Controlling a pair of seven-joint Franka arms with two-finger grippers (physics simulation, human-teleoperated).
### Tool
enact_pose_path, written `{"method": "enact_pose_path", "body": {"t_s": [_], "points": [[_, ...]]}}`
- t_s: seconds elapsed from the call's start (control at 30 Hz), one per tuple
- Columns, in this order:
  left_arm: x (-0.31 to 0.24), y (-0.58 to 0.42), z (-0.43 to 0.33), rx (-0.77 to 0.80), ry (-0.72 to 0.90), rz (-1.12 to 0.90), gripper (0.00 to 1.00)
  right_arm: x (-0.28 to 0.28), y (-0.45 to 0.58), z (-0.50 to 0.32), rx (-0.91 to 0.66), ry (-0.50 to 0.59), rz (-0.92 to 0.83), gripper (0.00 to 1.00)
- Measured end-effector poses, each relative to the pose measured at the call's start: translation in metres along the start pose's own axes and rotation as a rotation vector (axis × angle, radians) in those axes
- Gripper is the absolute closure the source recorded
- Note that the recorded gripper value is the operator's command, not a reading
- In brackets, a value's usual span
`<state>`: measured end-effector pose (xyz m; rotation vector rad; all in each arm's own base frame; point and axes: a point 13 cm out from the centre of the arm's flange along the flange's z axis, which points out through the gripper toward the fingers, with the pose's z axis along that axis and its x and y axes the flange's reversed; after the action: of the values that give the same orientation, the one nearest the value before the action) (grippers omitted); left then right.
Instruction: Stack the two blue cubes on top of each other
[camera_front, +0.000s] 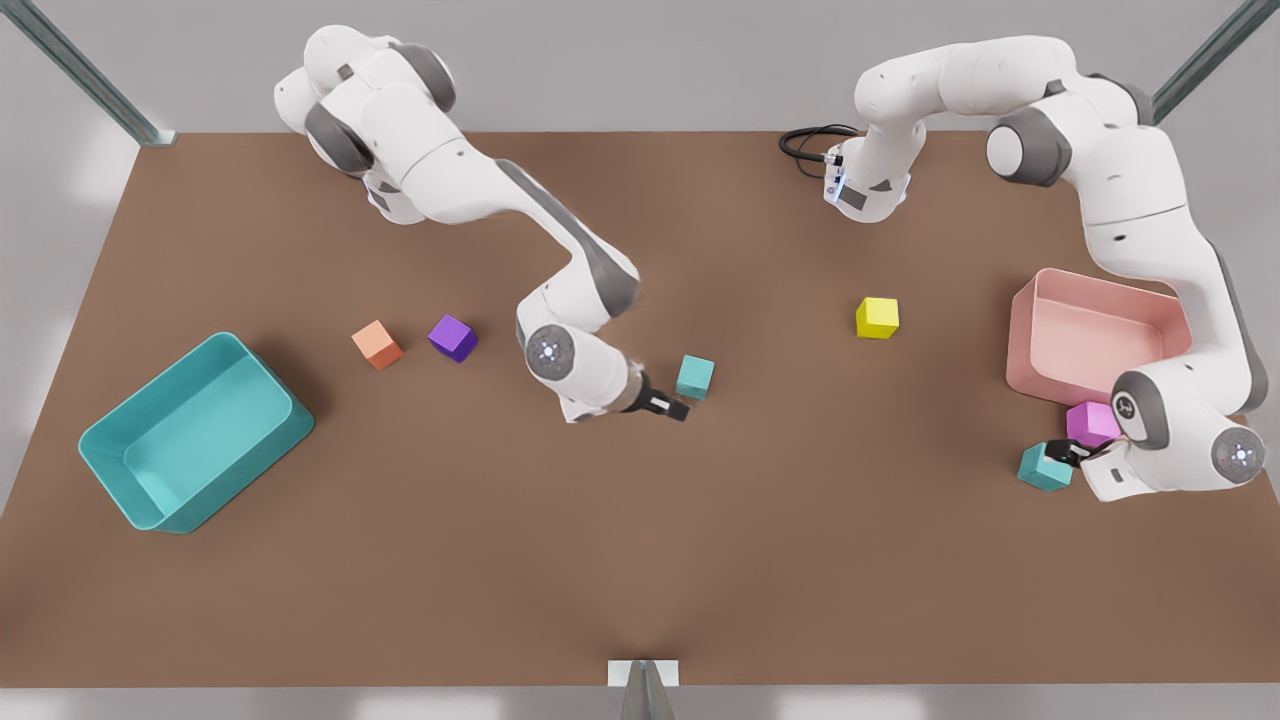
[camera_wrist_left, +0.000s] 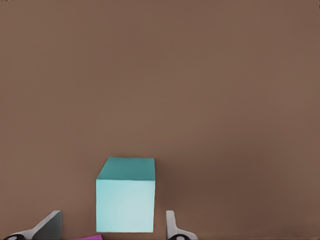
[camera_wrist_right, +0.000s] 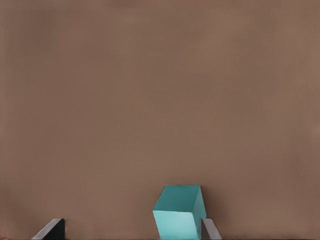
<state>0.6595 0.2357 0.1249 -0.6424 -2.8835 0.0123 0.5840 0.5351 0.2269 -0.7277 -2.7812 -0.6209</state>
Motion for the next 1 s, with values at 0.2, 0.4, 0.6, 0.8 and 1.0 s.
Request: {"method": "enact_pose_path", "body": {"t_s": [0.2,0.4,0.6,0.8,1.0], "points": [[-0.004,0.000,0.020,0.004,0.002,0.089,0.00,-0.214,-0.160,-0.158,0.218,-0.223,0.112,0.00],[-0.005,0.000,0.034,0.011,0.007,0.150,0.00,-0.173,-0.198,-0.361,0.345,-0.372,-0.028,0.00],[-0.007,0.000,0.060,0.021,0.012,0.196,0.00,-0.107,-0.245,-0.418,0.445,-0.319,-0.123,0.00],[-0.010,0.000,0.081,0.023,0.012,0.228,0.26,-0.096,-0.259,-0.412,0.487,-0.240,-0.214,0.00],[-0.014,0.003,0.080,0.002,0.002,0.249,0.43,-0.094,-0.264,-0.408,0.503,-0.197,-0.285,0.00]]}}
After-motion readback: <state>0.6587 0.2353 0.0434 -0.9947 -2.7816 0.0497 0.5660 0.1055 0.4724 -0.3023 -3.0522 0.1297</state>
